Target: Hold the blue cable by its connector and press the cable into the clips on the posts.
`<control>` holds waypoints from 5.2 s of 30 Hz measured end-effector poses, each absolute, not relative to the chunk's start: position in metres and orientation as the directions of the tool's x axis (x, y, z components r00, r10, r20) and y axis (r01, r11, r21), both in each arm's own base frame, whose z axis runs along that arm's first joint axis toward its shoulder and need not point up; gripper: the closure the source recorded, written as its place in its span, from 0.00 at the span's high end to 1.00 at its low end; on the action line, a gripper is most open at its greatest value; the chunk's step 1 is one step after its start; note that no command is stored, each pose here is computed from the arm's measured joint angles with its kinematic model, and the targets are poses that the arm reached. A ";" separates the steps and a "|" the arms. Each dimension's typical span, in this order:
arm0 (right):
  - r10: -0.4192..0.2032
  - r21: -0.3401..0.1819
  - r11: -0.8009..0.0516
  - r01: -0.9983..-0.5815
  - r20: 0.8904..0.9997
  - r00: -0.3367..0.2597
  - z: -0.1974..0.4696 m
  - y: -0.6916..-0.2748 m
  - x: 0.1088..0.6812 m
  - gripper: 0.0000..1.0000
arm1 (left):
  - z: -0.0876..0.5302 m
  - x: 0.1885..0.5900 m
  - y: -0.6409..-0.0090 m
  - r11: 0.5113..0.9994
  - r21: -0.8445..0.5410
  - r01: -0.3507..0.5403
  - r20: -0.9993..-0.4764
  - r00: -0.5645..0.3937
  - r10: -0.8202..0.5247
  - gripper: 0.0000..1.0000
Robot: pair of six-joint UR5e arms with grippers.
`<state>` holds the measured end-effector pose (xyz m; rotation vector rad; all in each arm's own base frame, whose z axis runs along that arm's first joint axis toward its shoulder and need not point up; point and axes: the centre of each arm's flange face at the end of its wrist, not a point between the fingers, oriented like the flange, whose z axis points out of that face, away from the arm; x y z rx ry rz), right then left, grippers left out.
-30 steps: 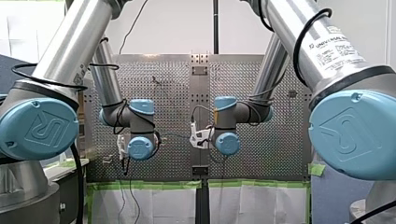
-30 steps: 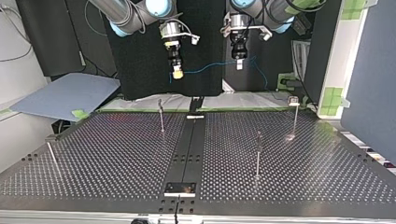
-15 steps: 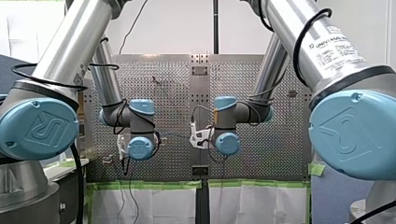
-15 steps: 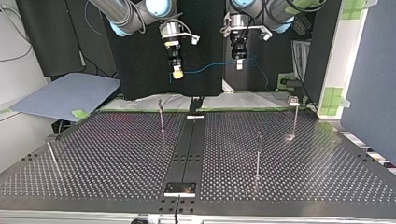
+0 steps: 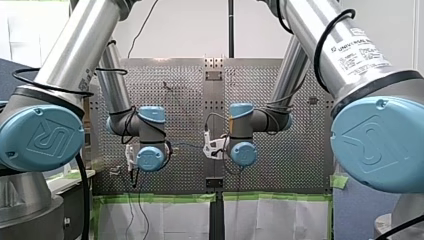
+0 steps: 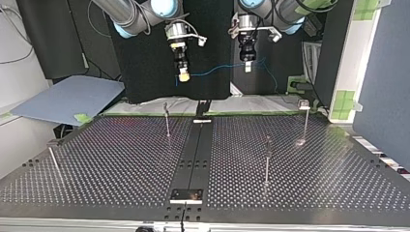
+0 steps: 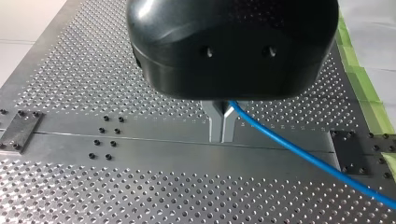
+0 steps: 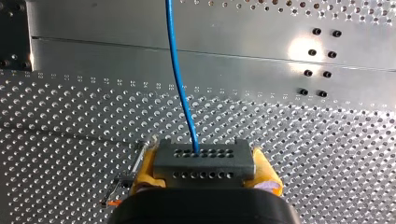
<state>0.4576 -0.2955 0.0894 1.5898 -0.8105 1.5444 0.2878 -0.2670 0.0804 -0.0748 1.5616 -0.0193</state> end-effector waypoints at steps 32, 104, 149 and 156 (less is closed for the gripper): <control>0.065 0.093 -0.507 -0.857 0.995 0.069 0.089 -0.296 0.458 0.00 | 0.071 0.290 -0.259 0.997 -0.036 -0.067 -0.999 -0.019 -0.037 0.00; -0.014 0.068 -0.573 -0.817 0.996 0.092 0.132 -0.290 0.467 0.00 | 0.081 0.276 -0.241 0.974 0.169 -0.153 -0.979 -0.143 0.148 0.00; 0.032 0.040 -0.596 -0.802 0.999 0.025 0.203 -0.316 0.500 0.00 | 0.295 0.358 -0.260 0.982 -0.088 -0.169 -0.990 0.125 -0.068 0.00; 0.031 0.038 -0.608 -0.793 0.999 0.024 0.223 -0.326 0.511 0.00 | 0.342 0.359 -0.260 0.973 -0.153 -0.170 -0.976 0.183 -0.122 0.00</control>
